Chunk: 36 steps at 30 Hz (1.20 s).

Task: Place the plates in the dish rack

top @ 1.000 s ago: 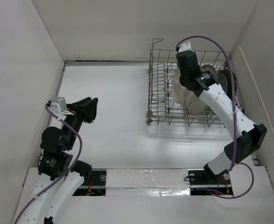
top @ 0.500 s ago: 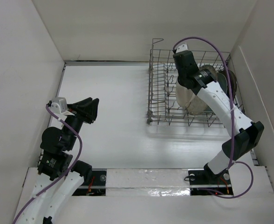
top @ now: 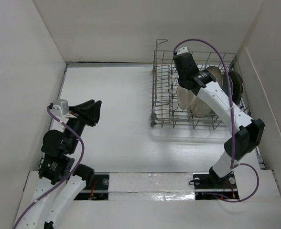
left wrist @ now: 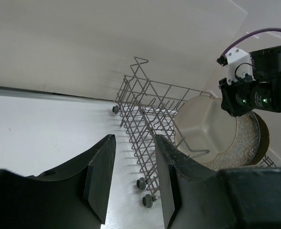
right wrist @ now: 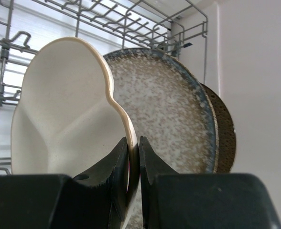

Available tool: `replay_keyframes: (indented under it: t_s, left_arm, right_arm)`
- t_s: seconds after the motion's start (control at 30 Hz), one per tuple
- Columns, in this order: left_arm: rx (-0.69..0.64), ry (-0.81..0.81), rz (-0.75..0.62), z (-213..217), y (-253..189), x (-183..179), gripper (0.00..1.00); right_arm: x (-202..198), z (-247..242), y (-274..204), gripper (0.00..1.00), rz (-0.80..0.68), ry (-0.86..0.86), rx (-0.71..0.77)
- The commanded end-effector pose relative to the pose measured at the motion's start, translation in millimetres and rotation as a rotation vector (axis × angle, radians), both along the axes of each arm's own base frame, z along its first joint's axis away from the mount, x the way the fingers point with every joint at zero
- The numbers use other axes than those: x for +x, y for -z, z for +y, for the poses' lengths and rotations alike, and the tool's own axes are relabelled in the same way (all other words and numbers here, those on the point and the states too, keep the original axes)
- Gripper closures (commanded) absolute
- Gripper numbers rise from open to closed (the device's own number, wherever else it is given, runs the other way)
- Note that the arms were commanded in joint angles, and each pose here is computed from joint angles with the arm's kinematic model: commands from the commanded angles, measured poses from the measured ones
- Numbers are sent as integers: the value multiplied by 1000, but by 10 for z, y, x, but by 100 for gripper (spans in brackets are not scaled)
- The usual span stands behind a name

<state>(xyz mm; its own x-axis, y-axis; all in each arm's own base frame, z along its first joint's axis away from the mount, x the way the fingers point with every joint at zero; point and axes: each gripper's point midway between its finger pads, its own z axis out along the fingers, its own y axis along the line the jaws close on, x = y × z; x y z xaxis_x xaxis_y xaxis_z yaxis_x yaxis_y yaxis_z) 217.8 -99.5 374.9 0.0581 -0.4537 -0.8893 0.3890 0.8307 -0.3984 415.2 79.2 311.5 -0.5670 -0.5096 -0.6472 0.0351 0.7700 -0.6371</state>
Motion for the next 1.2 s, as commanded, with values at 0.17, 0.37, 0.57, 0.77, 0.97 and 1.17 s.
replay_keyframes:
  t_s: [0.17, 0.37, 0.57, 0.77, 0.97, 1.17]
  left_arm:
    - [-9, 6, -42, -4, -102, -28, 64]
    - [-8, 10, -39, -13, -93, -21, 64]
    - [-8, 10, -37, -14, -86, -18, 64]
    - [-7, 10, -36, -16, -82, -15, 64]
    - [-7, 11, -36, -19, -86, -14, 64]
    - [-4, 9, -37, -15, -82, -14, 64]
  right_arm:
    - [135, -15, -364, 100, -140, 38, 36]
    - [130, 66, -285, 100, -125, 18, 17]
    - [176, 182, -34, 92, -85, 6, -16]
    - [179, 215, 54, 77, -92, 11, -16]
    - [190, 294, 74, 68, -100, -4, 14]
    - [206, 452, 218, 67, -97, -33, 46]
